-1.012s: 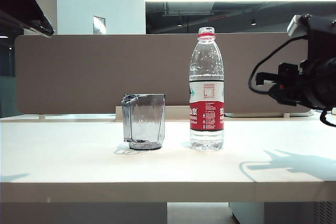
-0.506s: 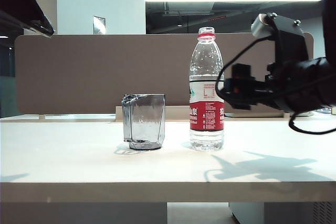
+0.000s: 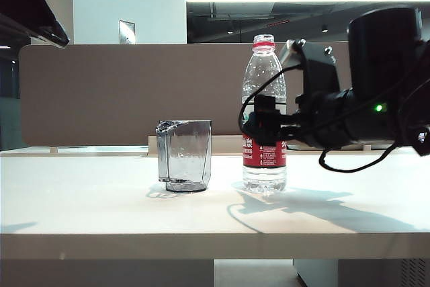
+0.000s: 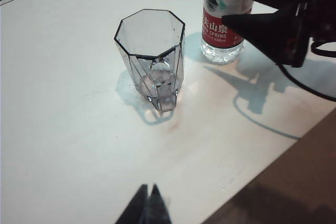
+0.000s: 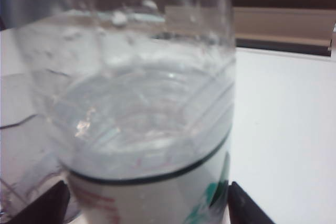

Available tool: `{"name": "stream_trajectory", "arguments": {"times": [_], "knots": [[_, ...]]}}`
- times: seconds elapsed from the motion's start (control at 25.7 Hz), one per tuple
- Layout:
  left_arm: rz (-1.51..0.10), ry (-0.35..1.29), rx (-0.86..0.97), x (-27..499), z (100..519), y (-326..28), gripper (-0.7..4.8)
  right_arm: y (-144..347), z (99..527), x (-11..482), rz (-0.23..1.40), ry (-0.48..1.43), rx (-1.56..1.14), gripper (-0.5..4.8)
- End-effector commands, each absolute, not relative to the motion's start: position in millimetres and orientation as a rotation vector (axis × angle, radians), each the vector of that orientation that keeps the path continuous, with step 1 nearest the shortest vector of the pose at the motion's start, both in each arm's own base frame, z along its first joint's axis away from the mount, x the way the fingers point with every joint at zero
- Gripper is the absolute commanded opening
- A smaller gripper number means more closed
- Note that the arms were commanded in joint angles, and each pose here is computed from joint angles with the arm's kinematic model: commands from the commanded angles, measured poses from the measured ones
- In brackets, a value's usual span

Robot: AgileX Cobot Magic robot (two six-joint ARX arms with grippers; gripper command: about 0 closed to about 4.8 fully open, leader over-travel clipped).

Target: Pick up the mineral water bottle on the table and pour water into the mug until it's full.

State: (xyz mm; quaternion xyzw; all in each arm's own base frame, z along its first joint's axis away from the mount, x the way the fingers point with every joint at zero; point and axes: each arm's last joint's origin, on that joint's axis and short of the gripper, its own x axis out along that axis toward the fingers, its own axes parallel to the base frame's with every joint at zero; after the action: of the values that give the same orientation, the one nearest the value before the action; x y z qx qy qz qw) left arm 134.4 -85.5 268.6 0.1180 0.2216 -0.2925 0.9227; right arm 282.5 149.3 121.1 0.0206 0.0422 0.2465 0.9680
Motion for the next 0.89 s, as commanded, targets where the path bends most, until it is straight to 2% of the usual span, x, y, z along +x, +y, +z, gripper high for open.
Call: {"name": "stream_trajectory", "arguments": {"times": [0.04, 0.89], "knots": [[-0.6, 0.442, 0.238, 134.6, 270.5, -85.5, -0.02, 155.8, 117.9, 292.9, 0.506, 0.076, 0.064, 4.14], [-0.599, 0.442, 0.238, 134.6, 270.5, -85.5, -0.02, 166.2, 107.6, 312.9, 0.505, 0.089, 0.061, 4.13]]}}
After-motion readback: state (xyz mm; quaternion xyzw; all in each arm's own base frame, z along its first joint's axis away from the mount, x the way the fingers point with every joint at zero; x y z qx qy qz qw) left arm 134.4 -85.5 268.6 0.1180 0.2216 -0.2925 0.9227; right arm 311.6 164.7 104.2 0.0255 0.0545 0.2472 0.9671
